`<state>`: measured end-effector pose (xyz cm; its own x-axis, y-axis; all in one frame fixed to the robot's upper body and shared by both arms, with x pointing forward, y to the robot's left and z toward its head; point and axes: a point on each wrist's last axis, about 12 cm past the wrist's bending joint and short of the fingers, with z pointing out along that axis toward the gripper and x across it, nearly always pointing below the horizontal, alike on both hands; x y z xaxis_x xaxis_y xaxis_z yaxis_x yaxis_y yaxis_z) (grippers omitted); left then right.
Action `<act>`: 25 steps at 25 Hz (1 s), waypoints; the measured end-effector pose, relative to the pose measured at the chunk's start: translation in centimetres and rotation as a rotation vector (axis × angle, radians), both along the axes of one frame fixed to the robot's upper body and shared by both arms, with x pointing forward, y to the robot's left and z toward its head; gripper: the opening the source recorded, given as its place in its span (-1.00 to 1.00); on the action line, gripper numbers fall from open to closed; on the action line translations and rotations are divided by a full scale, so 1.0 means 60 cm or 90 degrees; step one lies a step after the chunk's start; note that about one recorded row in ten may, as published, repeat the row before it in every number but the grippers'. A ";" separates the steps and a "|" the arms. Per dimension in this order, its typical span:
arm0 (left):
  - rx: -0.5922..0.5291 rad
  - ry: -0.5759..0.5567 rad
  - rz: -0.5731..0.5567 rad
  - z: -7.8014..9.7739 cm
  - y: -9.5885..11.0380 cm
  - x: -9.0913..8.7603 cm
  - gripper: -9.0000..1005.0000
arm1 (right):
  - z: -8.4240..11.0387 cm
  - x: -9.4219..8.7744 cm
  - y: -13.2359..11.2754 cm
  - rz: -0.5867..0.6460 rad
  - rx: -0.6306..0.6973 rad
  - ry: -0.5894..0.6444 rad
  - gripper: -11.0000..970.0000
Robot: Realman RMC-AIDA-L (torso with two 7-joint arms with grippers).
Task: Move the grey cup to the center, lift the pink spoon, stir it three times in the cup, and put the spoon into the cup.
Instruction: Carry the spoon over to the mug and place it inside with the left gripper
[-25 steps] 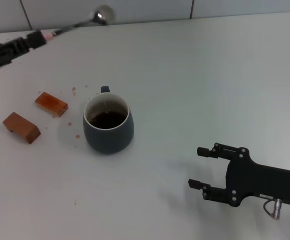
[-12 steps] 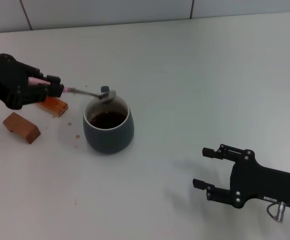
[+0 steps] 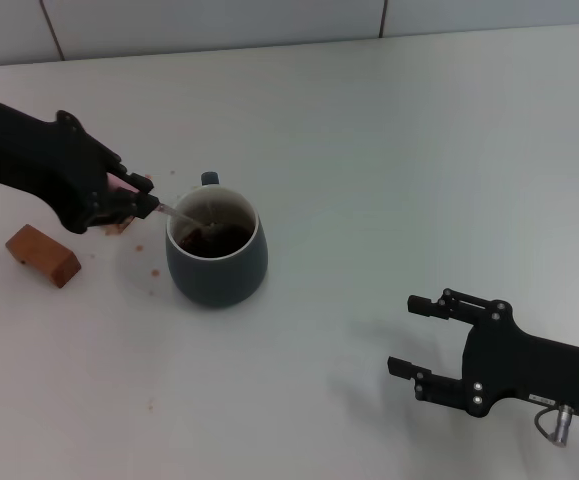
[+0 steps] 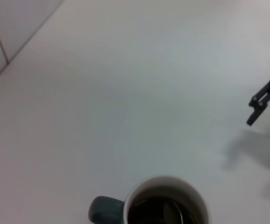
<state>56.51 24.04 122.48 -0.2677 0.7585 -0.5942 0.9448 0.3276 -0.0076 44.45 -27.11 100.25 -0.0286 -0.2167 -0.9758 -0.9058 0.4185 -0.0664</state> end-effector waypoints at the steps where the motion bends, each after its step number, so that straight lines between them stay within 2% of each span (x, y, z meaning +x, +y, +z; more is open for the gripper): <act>1: 0.000 0.000 0.000 0.000 0.000 0.000 -0.68 | 0.000 0.000 0.000 0.000 0.000 0.000 0.50; 4: 0.021 -0.002 -0.007 0.000 -0.014 0.003 -0.67 | 0.000 -0.001 0.000 0.000 0.000 0.001 0.50; 5: 0.055 -0.007 -0.012 -0.001 -0.032 0.007 -0.67 | 0.000 -0.001 0.000 0.000 0.001 0.001 0.50; 10: 0.113 -0.019 -0.016 -0.005 -0.055 0.014 -0.66 | -0.001 -0.002 0.000 0.001 0.001 0.001 0.50; 16: 0.131 -0.024 -0.027 -0.003 -0.070 0.013 -0.66 | 0.000 -0.004 0.000 0.003 0.003 0.001 0.50; 20: 0.156 -0.028 -0.069 -0.003 -0.099 0.003 -0.65 | -0.001 -0.006 -0.001 0.002 0.004 0.003 0.50; 25: 0.157 -0.048 -0.081 0.002 -0.113 0.003 -0.65 | -0.002 -0.008 -0.002 -0.001 0.005 0.004 0.50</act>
